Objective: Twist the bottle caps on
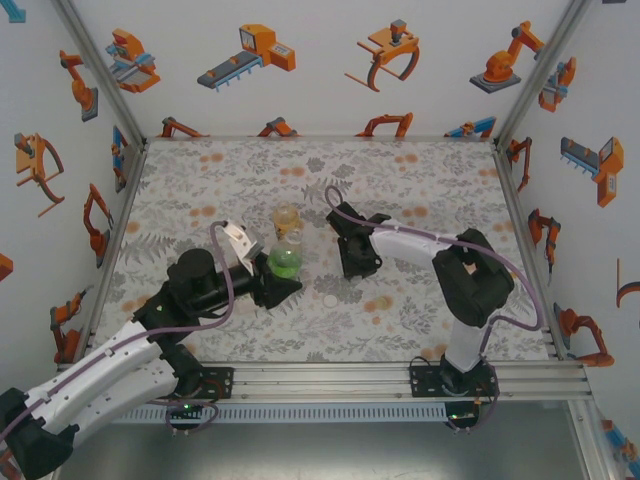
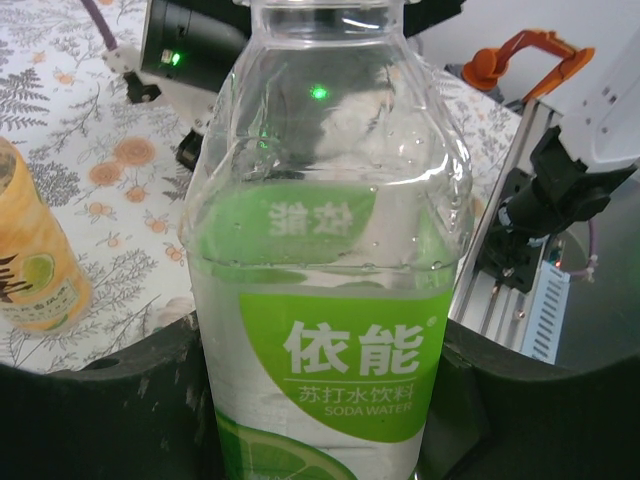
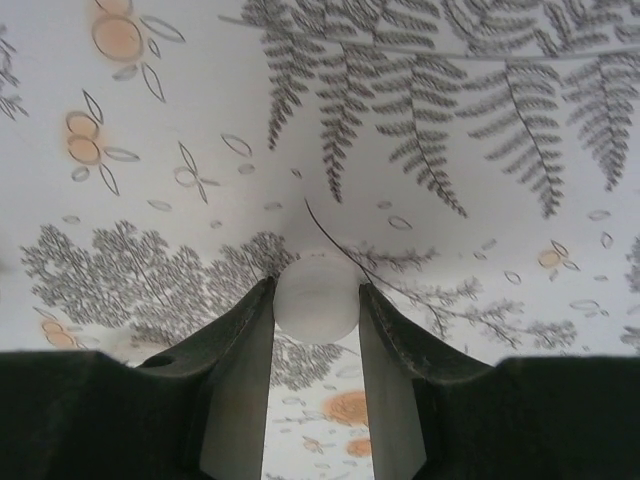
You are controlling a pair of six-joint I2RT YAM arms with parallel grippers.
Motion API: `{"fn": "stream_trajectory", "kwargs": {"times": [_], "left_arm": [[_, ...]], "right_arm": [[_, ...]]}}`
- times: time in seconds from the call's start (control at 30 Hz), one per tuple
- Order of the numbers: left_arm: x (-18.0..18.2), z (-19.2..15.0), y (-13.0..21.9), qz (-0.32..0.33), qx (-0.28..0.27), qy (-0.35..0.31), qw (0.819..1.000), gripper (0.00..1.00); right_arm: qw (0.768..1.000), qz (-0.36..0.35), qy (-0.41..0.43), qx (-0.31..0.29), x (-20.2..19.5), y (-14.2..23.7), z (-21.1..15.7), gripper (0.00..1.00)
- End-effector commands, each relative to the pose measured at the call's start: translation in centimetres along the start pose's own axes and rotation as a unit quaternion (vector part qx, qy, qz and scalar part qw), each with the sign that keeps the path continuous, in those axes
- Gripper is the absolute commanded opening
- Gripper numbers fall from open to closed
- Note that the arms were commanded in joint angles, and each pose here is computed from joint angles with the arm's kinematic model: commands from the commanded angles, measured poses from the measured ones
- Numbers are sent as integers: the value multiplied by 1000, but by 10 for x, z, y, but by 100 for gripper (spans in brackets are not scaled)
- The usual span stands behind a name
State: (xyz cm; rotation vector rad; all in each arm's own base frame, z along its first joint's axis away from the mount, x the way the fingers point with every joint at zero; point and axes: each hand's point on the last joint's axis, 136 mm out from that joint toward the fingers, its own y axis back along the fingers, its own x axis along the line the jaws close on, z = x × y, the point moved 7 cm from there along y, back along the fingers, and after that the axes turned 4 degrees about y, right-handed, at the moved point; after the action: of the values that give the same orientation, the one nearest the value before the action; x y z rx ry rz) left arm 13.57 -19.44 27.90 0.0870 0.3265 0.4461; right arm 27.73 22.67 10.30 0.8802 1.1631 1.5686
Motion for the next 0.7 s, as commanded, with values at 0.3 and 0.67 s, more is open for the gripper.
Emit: {"fn": "stream_trajectory", "kwargs": {"times": [0.3, 0.67], "left_arm": [[-7, 16, 4, -12, 142, -191, 971, 0], [-20, 15, 1, -108, 167, -325, 924, 0]], "right_arm": [[968, 187, 59, -156, -2, 155, -6, 24], [827, 396, 224, -330, 15, 261, -41, 18]]}}
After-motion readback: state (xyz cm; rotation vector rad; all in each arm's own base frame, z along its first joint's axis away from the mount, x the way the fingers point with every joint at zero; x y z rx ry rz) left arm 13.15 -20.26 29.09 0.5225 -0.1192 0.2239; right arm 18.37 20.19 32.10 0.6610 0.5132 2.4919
